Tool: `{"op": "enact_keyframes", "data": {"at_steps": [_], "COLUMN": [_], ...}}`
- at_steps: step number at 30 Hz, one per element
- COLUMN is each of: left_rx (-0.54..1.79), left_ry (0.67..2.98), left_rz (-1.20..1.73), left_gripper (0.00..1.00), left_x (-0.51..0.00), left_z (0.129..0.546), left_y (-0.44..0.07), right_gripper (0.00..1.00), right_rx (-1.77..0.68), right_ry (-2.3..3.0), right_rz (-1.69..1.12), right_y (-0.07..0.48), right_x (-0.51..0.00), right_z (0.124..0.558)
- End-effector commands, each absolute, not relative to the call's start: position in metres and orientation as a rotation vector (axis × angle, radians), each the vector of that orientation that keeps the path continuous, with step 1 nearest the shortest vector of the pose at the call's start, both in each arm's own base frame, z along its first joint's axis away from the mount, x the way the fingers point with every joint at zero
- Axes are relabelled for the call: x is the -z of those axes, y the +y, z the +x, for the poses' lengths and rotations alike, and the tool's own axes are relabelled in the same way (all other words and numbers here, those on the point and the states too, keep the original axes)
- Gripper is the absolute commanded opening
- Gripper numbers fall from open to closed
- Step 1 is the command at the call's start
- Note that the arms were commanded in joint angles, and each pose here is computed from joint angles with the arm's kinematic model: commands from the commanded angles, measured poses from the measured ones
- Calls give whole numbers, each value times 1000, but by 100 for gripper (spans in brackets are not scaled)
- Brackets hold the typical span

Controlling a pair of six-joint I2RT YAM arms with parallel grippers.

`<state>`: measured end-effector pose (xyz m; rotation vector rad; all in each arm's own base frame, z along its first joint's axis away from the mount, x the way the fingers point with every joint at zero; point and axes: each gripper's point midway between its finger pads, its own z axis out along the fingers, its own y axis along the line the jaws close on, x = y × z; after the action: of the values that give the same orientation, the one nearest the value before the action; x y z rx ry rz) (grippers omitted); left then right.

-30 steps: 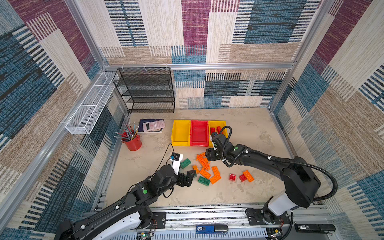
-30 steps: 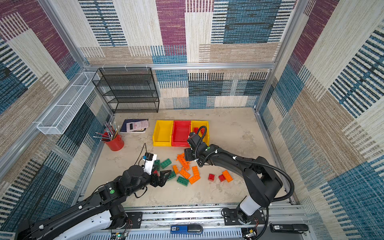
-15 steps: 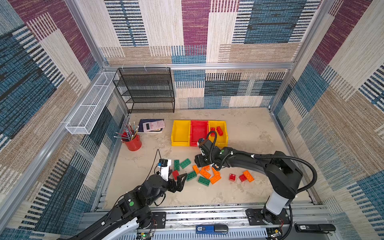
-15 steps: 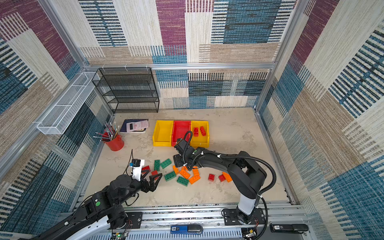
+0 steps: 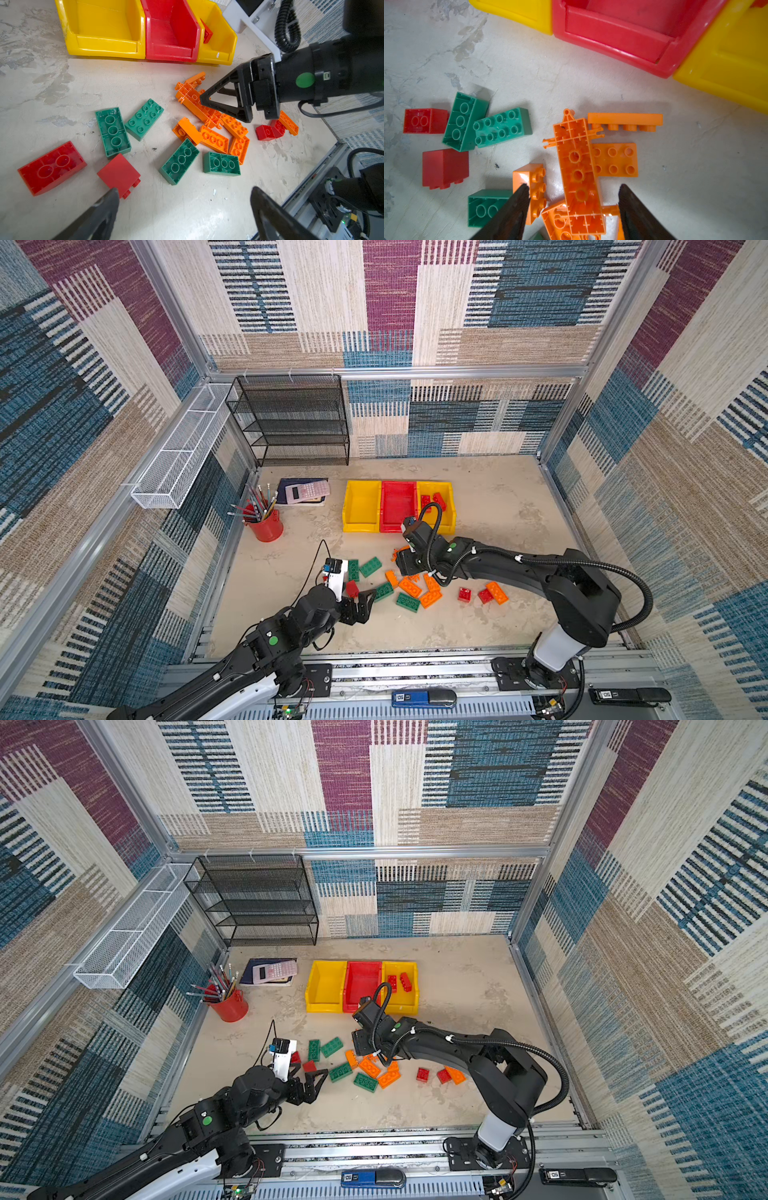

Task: Sort the legos into containers by color
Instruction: 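Move the right gripper to the orange pile and grasp the long orange brick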

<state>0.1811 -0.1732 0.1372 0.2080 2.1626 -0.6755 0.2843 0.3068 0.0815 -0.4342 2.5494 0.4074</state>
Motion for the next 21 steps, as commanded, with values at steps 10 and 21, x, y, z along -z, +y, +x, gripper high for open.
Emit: {"op": "enact_keyframes", "data": {"at_steps": [10,21], "left_rx": [717,712], "left_ry": [2126,2111], "left_rz": [193,185], "left_gripper": [99,99], "left_x": [-144,-144], "left_z": [182,183], "left_y": [-177,-173], "right_gripper": [69,49], "right_rx": [-404,-271], "right_ry": [2582,2618], "right_rz": [-510,-486], "right_y": [326,316], "right_x": [-61,-43], "right_z": [279,286]}}
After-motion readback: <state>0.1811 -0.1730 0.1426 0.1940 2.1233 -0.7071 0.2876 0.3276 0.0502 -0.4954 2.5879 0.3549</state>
